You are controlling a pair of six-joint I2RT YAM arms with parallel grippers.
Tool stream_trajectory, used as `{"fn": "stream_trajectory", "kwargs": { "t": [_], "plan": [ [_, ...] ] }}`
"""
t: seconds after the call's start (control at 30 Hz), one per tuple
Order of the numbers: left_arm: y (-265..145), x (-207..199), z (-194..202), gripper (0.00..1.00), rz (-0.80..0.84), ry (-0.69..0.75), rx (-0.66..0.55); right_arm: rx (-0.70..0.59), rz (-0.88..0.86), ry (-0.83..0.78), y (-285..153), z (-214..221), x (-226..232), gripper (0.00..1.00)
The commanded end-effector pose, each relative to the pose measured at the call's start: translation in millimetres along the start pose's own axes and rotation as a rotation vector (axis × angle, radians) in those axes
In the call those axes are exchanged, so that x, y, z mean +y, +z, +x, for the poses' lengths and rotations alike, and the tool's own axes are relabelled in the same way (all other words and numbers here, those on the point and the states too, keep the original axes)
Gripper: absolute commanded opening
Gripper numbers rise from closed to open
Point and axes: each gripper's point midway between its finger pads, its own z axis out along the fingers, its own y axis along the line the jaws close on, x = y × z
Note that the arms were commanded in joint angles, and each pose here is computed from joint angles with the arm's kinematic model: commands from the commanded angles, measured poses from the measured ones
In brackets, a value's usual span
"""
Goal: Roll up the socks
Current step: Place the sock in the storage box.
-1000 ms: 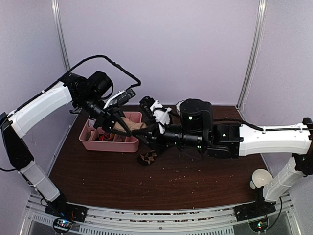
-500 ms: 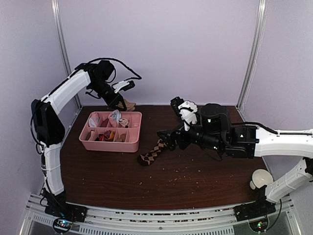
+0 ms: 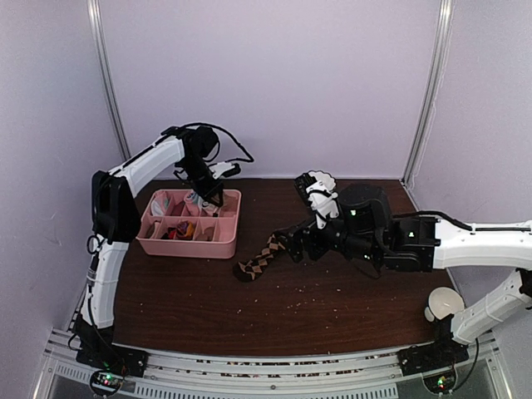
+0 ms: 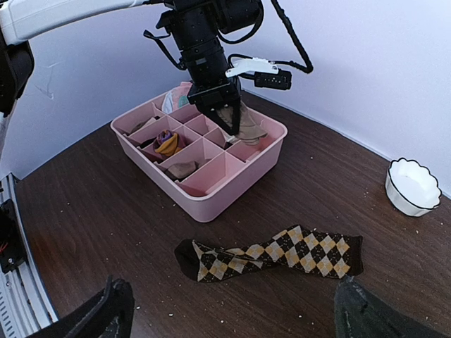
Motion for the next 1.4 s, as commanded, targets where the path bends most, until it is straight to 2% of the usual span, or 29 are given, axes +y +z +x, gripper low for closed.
{"fn": "stream_trajectory", "kwargs": {
  "t": [0.0,0.3,0.7,0.77,0.83,0.87,0.93,1.03,1.2,1.37],
  "plan": [
    [11.7,12.4,-11.8,0.0,-0.073,-0.015,-0.006,0.031,0.025,0.033,4.4,12.2,-5.6,0.99],
    [52.9,7.8,-7.5,0.0,-0.118,-0.029,0.069,0.059,0.027,0.059,3.0,25.8,-7.6,1.0],
    [72.7,-9.5,-6.8,0.0,-0.172,0.01,0.125,0.079,0.017,0.117,-1.9,43.9,-9.3,1.0],
    [71.4,-6.2,-6.1,0.25,-0.192,0.02,0.131,0.082,0.012,0.12,-2.3,45.9,-8.7,0.99],
    [66.3,-6.2,-8.0,0.33,-0.195,0.042,0.125,0.083,0.008,0.122,-1.9,45.7,-8.0,1.0],
    [62.5,-5.7,-9.9,0.43,-0.2,0.048,0.118,0.083,0.005,0.121,-2.2,45.7,-7.3,1.0],
    [53.4,-3.2,-13.5,0.67,-0.225,0.055,0.106,0.084,0.004,0.121,-2.0,46.1,-6.9,0.99],
    [39.3,-5.0,-19.0,0.97,-0.228,0.073,0.079,0.092,0.002,0.118,0.0,48.8,-6.3,1.0],
    [24.3,-15.1,-31.0,0.98,-0.19,0.077,0.016,0.117,0.042,0.094,3.9,57.1,-12.1,0.99],
    [0.7,-11.6,-26.0,0.98,-0.249,0.101,0.008,0.087,0.191,0.07,-4.9,51.0,-39.5,1.0]
  ]
}}
